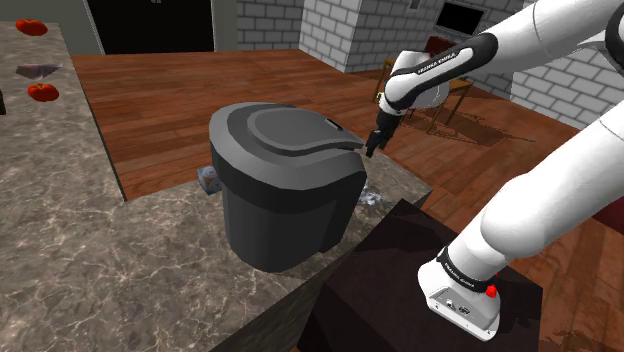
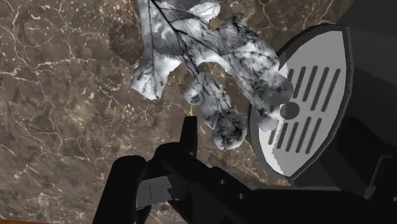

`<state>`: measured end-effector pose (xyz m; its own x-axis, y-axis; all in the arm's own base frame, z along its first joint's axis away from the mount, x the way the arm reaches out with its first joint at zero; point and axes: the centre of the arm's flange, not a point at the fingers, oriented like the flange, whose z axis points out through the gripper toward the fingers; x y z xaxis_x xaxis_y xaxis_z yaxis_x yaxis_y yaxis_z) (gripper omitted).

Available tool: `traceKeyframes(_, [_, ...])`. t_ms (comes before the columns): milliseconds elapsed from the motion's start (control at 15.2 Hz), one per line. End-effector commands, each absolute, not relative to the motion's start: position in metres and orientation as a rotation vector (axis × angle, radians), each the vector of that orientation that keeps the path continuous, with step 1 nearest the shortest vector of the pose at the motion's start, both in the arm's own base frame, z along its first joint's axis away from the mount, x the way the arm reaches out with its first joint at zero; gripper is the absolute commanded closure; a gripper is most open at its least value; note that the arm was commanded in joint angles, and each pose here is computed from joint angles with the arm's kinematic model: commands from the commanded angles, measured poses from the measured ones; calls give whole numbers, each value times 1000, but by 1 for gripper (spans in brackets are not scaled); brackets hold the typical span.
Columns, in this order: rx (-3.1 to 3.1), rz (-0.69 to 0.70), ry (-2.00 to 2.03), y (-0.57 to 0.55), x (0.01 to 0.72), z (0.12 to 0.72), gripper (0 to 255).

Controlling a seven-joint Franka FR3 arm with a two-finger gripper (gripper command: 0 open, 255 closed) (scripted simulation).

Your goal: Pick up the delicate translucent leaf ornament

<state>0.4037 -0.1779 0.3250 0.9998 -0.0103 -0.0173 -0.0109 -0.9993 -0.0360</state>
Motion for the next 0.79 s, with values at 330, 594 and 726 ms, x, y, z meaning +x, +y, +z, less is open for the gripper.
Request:
traceKeyframes(330, [-3085, 1, 100, -233, 424, 248, 0])
traceKeyframes(594, [-3071, -13, 146, -263, 436, 206, 0])
traceKeyframes(726, [-3064, -20, 169, -278, 442, 184, 0])
